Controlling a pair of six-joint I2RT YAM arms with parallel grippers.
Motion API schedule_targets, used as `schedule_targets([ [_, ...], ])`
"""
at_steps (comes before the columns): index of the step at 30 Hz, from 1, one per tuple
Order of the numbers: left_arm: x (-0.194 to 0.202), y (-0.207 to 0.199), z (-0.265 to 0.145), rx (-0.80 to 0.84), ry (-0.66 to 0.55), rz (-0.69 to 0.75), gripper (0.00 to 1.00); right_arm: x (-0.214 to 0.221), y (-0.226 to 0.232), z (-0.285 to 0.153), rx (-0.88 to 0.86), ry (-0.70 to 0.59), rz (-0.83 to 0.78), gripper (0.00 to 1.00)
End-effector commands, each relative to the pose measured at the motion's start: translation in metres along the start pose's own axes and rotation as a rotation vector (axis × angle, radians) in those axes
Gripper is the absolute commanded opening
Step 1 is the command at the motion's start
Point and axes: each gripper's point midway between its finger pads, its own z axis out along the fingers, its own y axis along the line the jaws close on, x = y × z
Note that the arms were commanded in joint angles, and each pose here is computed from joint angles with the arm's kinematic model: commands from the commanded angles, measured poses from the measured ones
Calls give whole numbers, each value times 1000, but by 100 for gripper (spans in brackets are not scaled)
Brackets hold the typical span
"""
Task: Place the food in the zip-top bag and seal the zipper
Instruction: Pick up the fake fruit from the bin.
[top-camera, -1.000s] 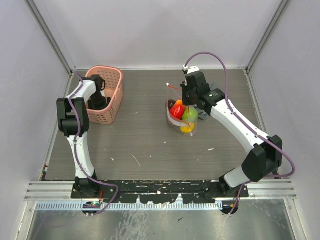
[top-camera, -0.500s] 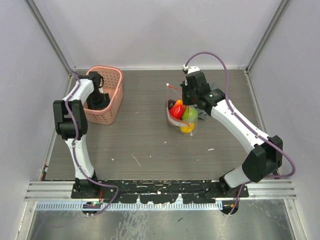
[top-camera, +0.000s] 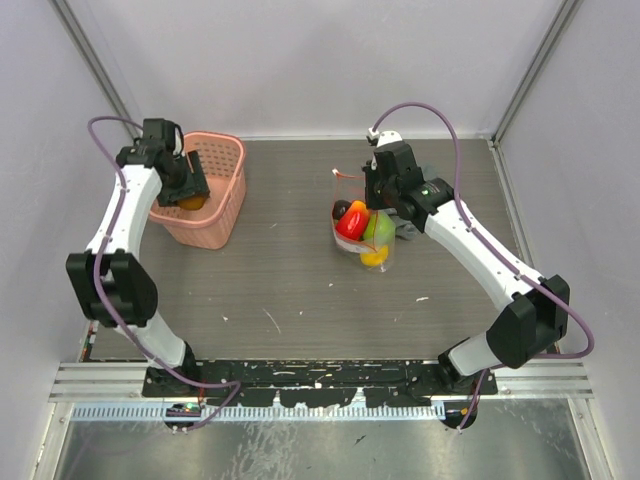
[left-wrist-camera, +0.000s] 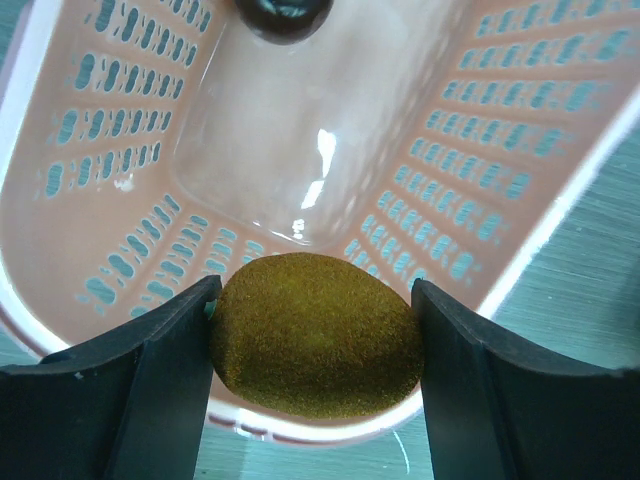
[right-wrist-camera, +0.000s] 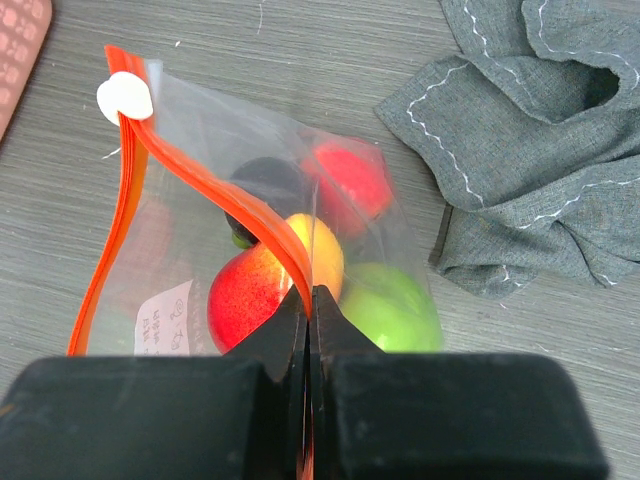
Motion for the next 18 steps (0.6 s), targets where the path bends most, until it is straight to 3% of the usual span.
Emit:
schedule_targets([
  [1, -34, -22, -44, 120, -234, -16, 47, -40, 10, -21, -56, -129, 47, 1],
  [6, -35, -46, -77, 249, -343, -3, 47, -42, 14, -23, -75, -135, 66, 1],
  [18, -9, -145, -153, 594, -577, 187, 47, -43, 19, -27, -104, -138, 82, 1],
])
